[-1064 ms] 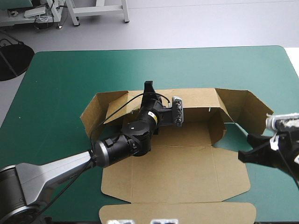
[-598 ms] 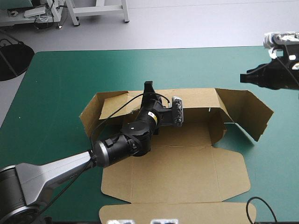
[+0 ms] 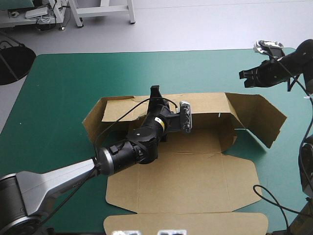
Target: Fold the box
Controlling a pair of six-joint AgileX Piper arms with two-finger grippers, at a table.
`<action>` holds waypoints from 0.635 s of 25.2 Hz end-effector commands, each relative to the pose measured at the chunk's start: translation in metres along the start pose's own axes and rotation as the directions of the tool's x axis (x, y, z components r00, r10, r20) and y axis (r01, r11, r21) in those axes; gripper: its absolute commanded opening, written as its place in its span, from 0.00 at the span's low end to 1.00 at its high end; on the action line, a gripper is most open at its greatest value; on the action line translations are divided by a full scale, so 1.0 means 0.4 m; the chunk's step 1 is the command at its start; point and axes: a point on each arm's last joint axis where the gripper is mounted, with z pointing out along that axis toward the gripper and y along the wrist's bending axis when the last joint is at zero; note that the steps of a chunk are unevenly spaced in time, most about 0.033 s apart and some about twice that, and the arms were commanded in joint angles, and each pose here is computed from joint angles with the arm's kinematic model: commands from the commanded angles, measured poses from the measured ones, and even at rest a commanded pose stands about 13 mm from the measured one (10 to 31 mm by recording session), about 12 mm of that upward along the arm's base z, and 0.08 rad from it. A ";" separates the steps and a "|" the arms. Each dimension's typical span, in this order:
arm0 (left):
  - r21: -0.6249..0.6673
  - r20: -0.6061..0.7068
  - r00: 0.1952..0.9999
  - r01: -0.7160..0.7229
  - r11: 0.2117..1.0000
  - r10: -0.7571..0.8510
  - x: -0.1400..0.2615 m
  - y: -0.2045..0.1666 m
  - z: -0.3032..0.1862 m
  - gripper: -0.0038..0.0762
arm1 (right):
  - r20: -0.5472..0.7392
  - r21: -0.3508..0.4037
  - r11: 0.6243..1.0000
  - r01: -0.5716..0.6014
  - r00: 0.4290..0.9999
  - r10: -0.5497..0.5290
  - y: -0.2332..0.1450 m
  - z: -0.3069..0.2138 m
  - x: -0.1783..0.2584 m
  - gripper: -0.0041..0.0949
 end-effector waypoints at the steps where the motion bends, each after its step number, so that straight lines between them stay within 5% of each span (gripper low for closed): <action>1: 0.062 -0.029 0.989 0.148 0.987 -0.147 0.007 -0.010 -0.014 0.04 | 0.013 0.011 0.998 0.069 0.998 -0.069 0.045 -0.035 0.004 0.02; 16: 0.052 -0.038 0.979 0.200 0.978 -0.198 0.009 -0.009 -0.014 0.04 | -0.075 -0.013 0.988 0.151 0.986 -0.152 0.095 -0.050 0.123 0.02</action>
